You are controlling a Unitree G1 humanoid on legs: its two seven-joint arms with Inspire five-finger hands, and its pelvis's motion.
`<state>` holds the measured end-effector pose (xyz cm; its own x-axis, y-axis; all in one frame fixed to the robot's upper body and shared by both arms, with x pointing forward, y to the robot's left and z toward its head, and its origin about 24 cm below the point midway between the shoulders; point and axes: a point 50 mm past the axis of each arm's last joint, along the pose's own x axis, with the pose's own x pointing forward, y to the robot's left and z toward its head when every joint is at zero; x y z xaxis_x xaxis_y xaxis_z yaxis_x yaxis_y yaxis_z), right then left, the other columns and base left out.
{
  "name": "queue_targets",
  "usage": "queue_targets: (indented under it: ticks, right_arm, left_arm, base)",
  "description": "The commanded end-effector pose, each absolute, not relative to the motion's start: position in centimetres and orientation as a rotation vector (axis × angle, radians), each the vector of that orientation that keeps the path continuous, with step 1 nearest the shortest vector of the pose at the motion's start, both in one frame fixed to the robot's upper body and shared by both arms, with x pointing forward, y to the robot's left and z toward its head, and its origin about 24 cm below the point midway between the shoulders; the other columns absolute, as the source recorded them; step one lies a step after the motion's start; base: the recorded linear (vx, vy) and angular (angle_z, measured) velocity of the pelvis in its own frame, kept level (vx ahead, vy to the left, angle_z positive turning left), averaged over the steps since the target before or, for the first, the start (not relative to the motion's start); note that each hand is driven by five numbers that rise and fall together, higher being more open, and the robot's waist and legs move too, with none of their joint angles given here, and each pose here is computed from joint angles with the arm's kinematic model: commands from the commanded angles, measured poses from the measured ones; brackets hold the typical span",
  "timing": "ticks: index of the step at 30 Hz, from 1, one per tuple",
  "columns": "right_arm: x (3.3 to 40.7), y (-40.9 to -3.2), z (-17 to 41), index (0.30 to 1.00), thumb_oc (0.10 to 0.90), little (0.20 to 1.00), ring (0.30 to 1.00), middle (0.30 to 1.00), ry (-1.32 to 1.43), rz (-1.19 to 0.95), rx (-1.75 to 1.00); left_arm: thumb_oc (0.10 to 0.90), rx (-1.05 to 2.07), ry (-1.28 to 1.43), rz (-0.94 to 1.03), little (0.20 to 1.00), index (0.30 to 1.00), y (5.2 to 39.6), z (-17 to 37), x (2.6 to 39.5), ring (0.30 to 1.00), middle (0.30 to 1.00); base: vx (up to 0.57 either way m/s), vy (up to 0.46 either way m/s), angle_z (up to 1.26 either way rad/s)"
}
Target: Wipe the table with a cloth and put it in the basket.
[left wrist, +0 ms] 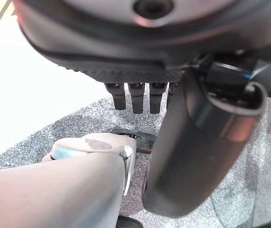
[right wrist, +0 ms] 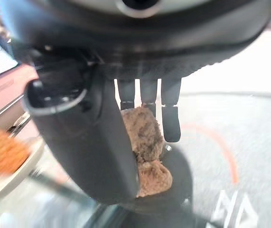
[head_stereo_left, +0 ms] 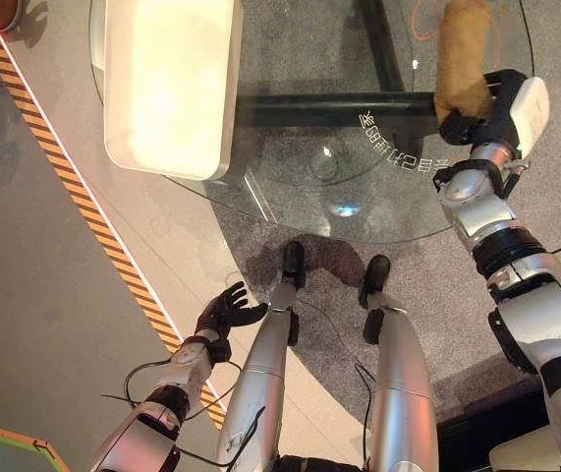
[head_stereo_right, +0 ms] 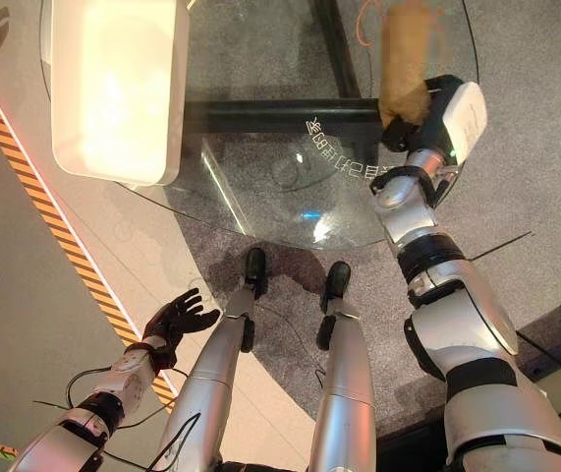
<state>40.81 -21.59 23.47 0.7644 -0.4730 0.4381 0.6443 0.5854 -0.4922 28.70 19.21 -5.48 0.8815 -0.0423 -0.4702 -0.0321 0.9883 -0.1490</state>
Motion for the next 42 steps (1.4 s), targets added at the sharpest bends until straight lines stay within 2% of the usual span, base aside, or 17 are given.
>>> queue_targets:
  ticks: [1, 9, 23, 37, 42]
  right_arm:
    - [40.6, -16.5, 26.6, 0.3, 0.1, 0.2, 0.3, 0.3, -0.519, -0.427, -0.794]
    - [40.3, -11.3, 21.9, 0.3, 0.1, 0.2, 0.3, 0.3, -0.458, -0.128, -0.873]
    - [37.7, -6.7, 13.9, 0.3, 0.1, 0.2, 0.3, 0.3, -0.293, 0.198, -0.862]
    - [37.0, -5.6, 13.8, 0.3, 0.1, 0.2, 0.3, 0.3, -0.31, 0.317, -0.893]
    - [37.3, -5.9, 14.3, 0.3, 0.1, 0.2, 0.3, 0.3, -0.323, 0.285, -0.894]
  left_arm:
    - [0.8, -0.16, 0.524, 0.059, 0.9, 0.9, 20.6, -6.7, 27.1, 0.9, 0.9]
    - [0.8, -0.162, 0.522, 0.061, 0.9, 0.9, 20.0, -6.6, 27.4, 0.9, 0.9]
    - [0.8, -0.177, 0.506, 0.072, 0.9, 0.9, 19.2, -6.5, 27.7, 0.9, 0.9]
    - [0.8, -0.185, 0.503, 0.084, 0.9, 0.9, 19.2, -6.4, 27.9, 0.9, 0.9]
    - [0.8, -0.194, 0.493, 0.099, 0.9, 0.9, 19.3, -6.1, 28.1, 0.9, 0.9]
  base:
    - [0.0, 0.0, 0.0]
    - [0.0, 0.0, 0.0]
    - [0.0, -0.001, -0.01]
    - [0.0, -0.001, -0.01]
    - [0.0, 0.0, 0.0]
